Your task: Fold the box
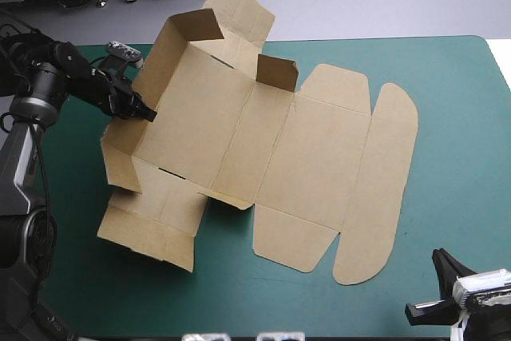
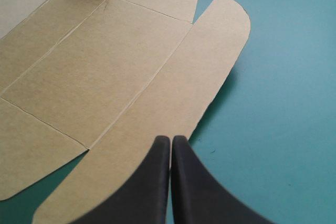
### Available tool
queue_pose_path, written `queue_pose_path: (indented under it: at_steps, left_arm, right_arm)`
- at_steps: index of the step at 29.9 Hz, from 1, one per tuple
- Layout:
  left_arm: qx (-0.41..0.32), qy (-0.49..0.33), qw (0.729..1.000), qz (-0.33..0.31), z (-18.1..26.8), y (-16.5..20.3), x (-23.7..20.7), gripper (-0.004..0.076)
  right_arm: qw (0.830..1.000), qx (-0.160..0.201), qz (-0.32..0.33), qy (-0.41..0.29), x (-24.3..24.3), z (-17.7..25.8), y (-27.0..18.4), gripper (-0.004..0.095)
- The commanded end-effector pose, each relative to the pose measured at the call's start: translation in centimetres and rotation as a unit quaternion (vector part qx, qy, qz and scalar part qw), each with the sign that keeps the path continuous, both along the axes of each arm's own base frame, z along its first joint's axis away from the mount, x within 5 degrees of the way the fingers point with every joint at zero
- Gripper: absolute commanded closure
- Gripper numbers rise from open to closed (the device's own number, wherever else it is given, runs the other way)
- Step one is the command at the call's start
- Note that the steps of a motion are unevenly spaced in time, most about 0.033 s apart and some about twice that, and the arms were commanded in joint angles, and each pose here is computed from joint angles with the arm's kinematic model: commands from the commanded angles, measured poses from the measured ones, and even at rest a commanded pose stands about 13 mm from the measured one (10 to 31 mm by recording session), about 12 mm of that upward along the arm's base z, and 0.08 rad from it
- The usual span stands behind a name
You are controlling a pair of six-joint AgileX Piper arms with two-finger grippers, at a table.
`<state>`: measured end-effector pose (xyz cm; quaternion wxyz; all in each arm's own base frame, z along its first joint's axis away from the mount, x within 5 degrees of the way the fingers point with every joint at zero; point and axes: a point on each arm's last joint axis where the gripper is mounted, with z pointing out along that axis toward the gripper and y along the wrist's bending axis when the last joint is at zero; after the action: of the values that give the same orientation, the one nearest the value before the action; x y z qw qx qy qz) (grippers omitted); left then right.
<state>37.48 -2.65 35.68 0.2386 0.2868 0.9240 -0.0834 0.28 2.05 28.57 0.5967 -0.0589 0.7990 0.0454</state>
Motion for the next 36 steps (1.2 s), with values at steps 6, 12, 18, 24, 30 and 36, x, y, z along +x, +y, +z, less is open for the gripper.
queue_pose_path:
  at_steps: [6,12,18,24,30,36]
  left_arm:
    - [0.066,-0.121,0.985,-0.106,7.2,-4.3,-2.5,0.0733]
    - [0.123,-0.144,0.964,-0.187,7.4,-7.2,-3.2,0.0733]
    - [0.197,-0.19,0.931,-0.243,7.6,-10.2,-3.8,0.0733]
    - [0.24,-0.242,0.882,-0.325,8.0,-13.9,-5.0,0.0733]
    - [0.242,-0.294,0.848,-0.368,8.5,-17.3,-6.4,0.0733]
    - [0.269,-0.363,0.807,-0.38,9.5,-19.7,-7.3,0.0733]
  right_arm:
    - [0.998,0.002,-0.008,-0.063,-0.6,1.5,0.0,0.0908]
    - [0.998,0.002,-0.008,-0.063,-0.6,1.5,0.0,0.0908]
    - [0.998,0.002,-0.008,-0.063,-0.6,1.5,0.0,0.0908]
    - [0.998,0.002,-0.008,-0.063,-0.6,1.5,0.0,0.0908]
    - [0.998,0.002,-0.008,-0.063,-0.6,1.5,0.0,0.0908]
    - [0.998,-0.002,-0.01,-0.063,-0.6,1.5,-0.1,0.0908]
